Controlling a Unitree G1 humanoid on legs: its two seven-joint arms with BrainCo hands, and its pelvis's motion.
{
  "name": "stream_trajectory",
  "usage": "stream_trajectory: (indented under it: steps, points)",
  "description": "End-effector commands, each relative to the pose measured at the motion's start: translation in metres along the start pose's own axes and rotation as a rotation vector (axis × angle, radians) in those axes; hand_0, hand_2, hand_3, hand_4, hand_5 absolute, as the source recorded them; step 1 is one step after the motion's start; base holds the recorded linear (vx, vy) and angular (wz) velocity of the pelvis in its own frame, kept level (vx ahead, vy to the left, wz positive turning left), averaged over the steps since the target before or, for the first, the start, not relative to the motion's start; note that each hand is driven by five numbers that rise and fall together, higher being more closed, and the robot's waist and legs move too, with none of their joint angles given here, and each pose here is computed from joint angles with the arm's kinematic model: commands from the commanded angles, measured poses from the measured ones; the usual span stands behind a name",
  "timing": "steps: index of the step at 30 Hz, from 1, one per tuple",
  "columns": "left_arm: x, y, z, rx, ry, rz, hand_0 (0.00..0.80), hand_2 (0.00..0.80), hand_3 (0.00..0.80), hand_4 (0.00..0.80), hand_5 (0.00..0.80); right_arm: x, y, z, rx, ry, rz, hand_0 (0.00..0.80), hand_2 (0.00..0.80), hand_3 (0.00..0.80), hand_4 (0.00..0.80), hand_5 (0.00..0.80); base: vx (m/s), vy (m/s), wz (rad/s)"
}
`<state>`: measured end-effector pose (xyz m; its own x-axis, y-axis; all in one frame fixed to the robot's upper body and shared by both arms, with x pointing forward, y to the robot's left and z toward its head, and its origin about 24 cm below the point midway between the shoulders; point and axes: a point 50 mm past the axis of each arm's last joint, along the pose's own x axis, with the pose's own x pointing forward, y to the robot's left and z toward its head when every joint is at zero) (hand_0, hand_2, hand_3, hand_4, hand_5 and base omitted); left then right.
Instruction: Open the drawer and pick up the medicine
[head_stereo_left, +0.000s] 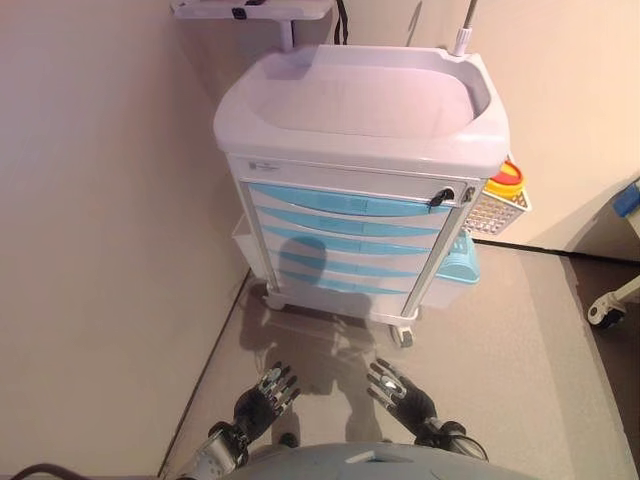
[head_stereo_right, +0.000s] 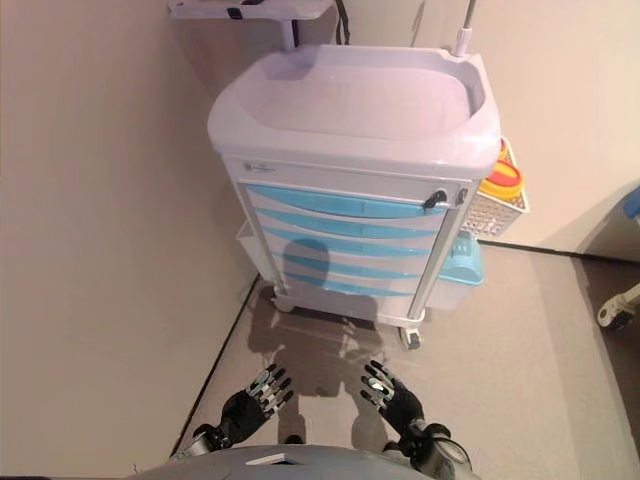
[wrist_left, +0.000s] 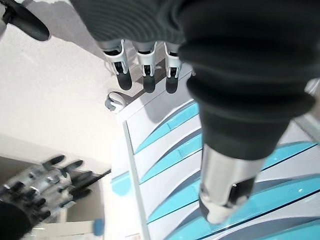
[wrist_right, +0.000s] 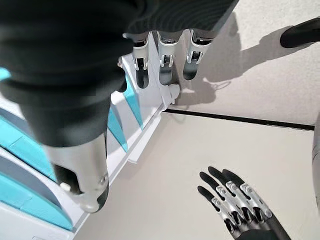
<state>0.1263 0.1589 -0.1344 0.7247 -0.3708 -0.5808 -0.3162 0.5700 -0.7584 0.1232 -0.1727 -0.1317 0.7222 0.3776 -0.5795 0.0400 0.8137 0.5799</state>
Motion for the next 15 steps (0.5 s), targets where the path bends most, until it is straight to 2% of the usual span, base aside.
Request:
stream_trajectory:
  steps: [1,15]
  points:
    - [0.024,-0.033,0.011,-0.064,-0.058,-0.157,0.0,0.0,0.0,0.0,0.0,0.011,0.01,0.02,-0.029,-0.05,0.049,0.0,0.0,0.0,0.0,0.0,0.033,0.134,-0.08]
    - [0.048,-0.091,0.065,-0.128,-0.235,-0.395,0.0,0.0,0.0,0.0,0.0,0.017,0.025,0.038,-0.056,-0.145,0.11,0.0,0.0,0.0,0.0,0.0,-0.027,0.064,-0.18]
